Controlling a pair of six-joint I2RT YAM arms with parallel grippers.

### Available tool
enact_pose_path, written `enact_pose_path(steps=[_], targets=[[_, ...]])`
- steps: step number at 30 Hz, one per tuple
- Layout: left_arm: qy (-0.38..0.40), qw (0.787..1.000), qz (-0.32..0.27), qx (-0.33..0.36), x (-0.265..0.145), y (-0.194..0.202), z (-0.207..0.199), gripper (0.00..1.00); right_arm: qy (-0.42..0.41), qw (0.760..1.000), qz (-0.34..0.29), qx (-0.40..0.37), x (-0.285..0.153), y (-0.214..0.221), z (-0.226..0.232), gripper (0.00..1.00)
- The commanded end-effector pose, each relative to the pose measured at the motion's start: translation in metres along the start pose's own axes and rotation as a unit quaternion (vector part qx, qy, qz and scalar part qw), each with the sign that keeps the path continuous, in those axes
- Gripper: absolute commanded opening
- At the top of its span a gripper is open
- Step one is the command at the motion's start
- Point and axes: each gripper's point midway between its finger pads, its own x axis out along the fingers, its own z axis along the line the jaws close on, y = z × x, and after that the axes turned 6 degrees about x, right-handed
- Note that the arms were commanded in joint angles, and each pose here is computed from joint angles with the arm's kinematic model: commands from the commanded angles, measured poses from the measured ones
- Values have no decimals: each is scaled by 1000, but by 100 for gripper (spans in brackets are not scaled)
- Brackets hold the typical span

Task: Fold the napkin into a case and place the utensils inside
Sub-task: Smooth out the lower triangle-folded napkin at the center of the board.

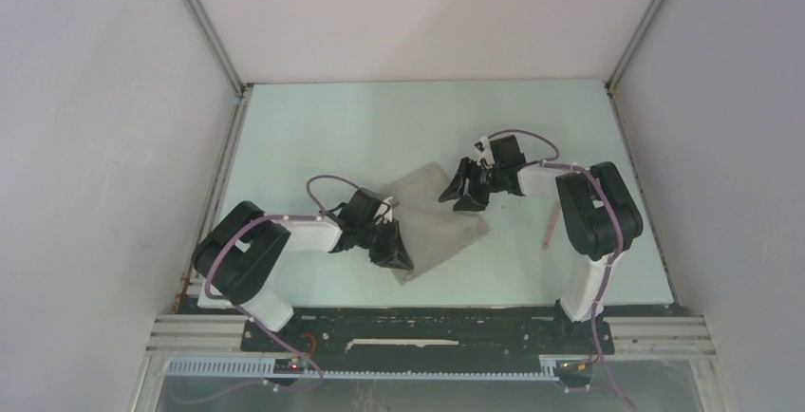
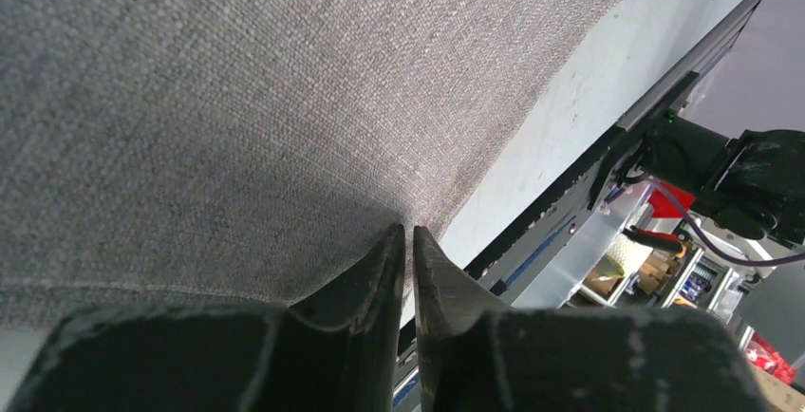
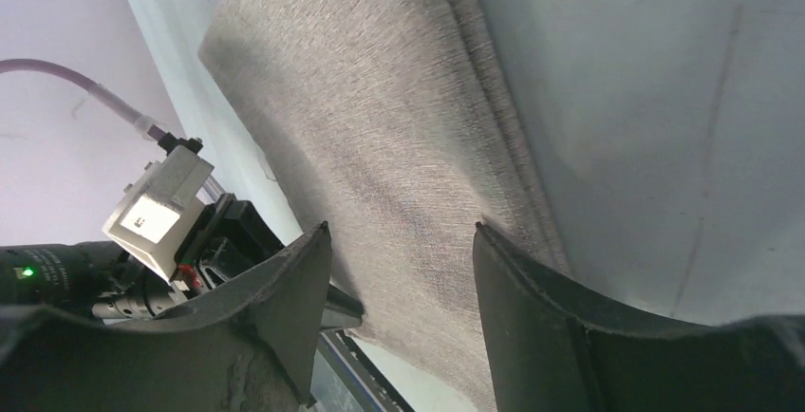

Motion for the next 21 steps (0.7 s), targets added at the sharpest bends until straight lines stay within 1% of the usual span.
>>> enact_pose_path(steps=[1,3,6,9,12,15,17,18,21], targets=[[-65,997,48,-10,-3,40,40,19,-4,1000,-19,-12,-7,-21,-5,66],[-76,996,52,-14,-8,52,48,19,12,999,-24,-17,-11,-23,-13,66],[-92,994,57,-9,-17,65,57,19,13,999,-26,-28,-14,-26,-14,67],[-90,995,53,2,-24,64,52,20,18,998,-22,-51,-17,-27,-7,67],[-62,997,34,19,-34,49,27,25,37,996,-15,-79,-33,-18,11,67],[-31,999,2,39,-45,24,-6,35,43,993,-13,-113,-53,3,34,69],[-4,999,-14,47,-49,7,-29,43,53,991,-7,-121,-58,19,35,69],[10,999,-18,48,-48,1,-38,44,50,992,0,-120,-59,27,34,69],[33,998,-21,44,-42,-13,-52,42,38,993,29,-104,-56,52,28,69]])
